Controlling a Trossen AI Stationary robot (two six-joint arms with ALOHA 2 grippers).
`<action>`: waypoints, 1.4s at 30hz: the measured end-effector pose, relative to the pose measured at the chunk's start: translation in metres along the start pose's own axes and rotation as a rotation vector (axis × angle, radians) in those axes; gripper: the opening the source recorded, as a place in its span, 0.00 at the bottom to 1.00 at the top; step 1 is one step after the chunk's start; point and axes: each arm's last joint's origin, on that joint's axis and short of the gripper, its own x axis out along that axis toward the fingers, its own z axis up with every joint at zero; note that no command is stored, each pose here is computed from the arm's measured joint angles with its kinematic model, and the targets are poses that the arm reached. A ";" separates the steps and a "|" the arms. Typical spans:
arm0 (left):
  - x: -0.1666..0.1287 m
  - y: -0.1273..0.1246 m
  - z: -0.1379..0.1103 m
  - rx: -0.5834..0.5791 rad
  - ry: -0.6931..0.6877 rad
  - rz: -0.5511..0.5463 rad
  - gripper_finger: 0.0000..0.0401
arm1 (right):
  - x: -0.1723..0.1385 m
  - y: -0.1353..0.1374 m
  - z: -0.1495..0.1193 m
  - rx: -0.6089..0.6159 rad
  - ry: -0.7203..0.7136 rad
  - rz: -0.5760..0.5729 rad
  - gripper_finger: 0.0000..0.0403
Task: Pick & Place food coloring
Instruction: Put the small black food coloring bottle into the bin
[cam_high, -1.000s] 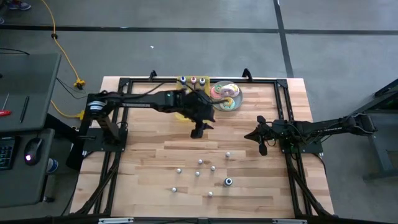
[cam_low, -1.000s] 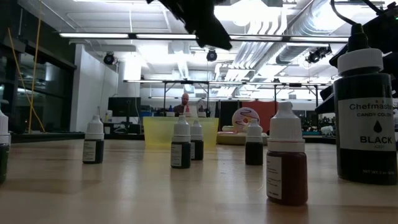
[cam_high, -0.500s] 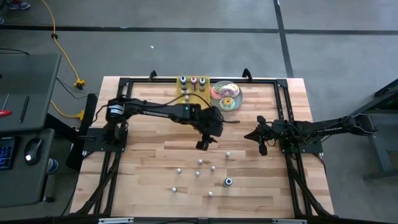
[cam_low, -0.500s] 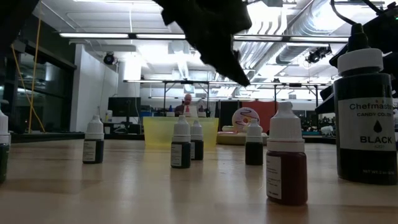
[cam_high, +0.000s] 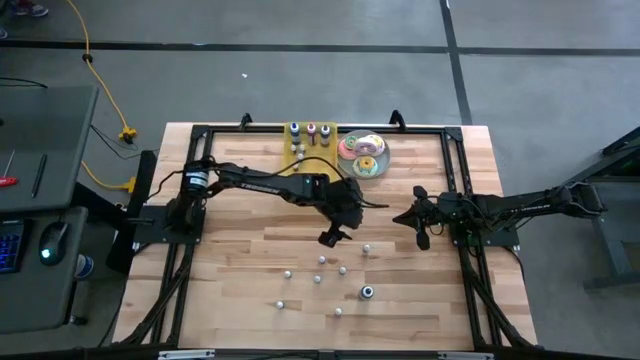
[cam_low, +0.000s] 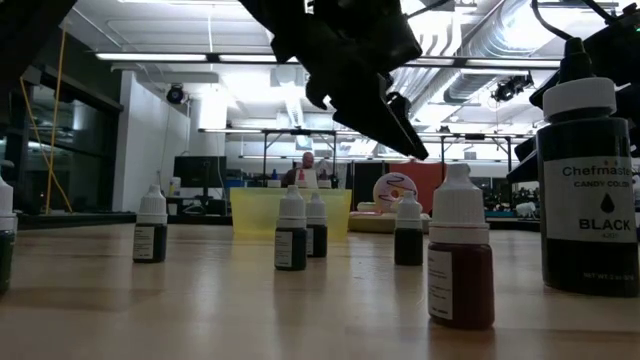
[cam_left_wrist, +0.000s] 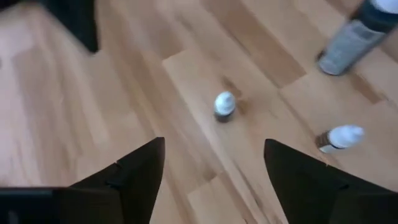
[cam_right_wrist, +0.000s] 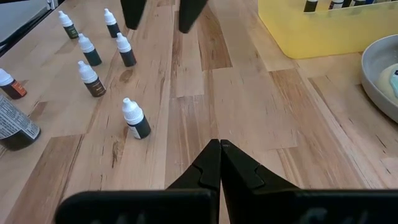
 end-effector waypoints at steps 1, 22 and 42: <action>0.001 0.000 0.000 0.028 -0.012 -0.013 0.68 | 0.000 0.000 0.000 0.000 0.000 0.000 0.00; 0.054 0.001 -0.006 0.083 -0.112 -0.074 0.68 | 0.000 0.000 0.000 0.000 0.000 0.000 0.00; 0.078 -0.001 -0.018 0.036 -0.121 -0.100 0.68 | 0.000 0.000 0.000 0.000 -0.001 0.000 0.00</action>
